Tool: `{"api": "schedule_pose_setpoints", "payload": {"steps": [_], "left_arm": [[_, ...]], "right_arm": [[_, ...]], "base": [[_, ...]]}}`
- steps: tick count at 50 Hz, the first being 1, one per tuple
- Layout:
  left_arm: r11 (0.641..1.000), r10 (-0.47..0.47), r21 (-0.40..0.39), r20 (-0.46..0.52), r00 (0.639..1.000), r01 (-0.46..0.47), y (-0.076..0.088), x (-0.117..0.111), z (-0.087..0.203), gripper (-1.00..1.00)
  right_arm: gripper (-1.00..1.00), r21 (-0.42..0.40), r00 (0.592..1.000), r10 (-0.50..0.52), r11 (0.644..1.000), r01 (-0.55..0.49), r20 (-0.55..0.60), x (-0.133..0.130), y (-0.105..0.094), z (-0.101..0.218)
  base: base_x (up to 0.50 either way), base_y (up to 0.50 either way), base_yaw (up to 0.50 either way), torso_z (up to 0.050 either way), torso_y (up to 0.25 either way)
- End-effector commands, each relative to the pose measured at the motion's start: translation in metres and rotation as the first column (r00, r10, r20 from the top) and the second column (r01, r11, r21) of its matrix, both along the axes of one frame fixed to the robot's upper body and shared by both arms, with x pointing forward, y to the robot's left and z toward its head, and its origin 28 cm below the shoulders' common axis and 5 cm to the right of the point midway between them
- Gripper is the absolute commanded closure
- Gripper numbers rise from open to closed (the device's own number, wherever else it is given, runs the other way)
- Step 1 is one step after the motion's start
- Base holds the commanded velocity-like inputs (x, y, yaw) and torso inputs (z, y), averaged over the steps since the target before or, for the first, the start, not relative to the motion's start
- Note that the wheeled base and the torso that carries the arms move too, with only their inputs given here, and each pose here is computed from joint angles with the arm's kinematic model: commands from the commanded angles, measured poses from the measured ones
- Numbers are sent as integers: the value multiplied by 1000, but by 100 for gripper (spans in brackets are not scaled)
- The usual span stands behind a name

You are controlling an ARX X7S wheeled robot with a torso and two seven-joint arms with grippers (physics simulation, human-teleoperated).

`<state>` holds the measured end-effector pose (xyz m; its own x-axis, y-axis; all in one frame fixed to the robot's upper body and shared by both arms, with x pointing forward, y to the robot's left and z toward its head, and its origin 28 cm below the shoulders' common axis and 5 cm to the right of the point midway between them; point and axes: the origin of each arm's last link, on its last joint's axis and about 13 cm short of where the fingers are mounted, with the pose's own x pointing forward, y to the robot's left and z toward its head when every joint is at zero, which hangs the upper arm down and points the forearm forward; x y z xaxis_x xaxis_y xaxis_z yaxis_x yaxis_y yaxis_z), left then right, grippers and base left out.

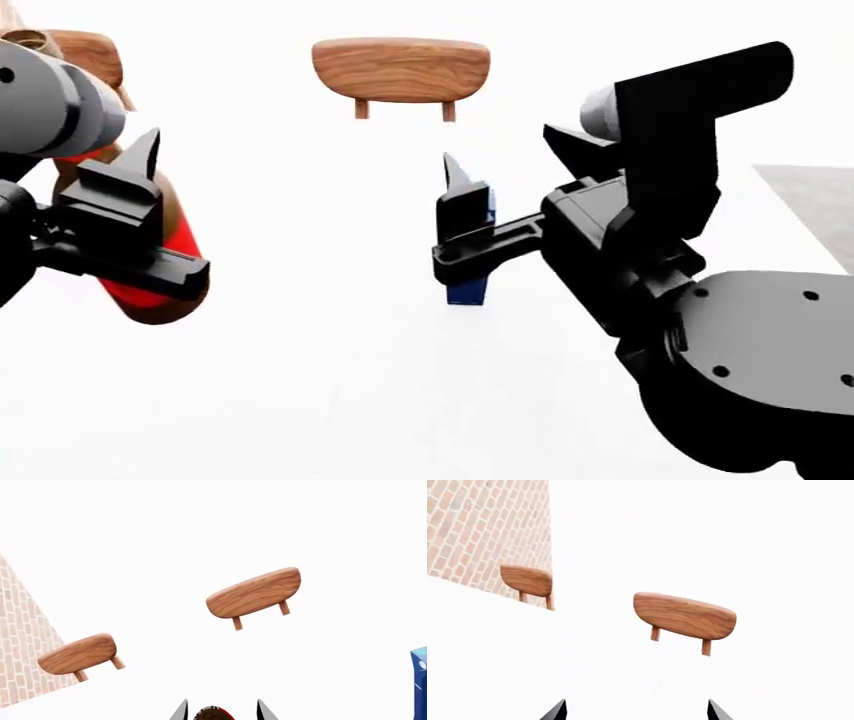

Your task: Move the drinks to the dining counter.

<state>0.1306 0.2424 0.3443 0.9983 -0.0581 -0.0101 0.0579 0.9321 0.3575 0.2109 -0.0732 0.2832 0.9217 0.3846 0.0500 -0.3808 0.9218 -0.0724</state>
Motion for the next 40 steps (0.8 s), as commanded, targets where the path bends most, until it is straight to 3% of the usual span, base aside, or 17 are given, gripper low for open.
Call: {"api": "schedule_pose_setpoints", "payload": {"steps": [1, 10, 21, 40], "left_arm": [[1000, -11, 2, -29, 1000, 11, -3, 3, -6, 100], [999, -14, 43, -53, 999, 16, -4, 2, -1, 100], [997, 8, 72, -113, 994, 0, -2, 2, -2, 100], [998, 24, 55, -173, 985, -15, -1, 4, -10, 100]], "right_arm": [[-100, -8, 992, 26, 1000, -25, 122, -29, 1, 33], [-100, 11, 981, 30, 999, -33, 193, -41, 2, 52], [-100, 20, 980, 0, 1000, -5, 201, -39, -2, 53], [-100, 17, 982, -23, 1000, 20, 188, -36, -4, 47]], "base": [[0, 0, -3, 0, 0], [0, 0, 0, 0, 0], [0, 0, 0, 0, 0], [0, 0, 0, 0, 0]]}}
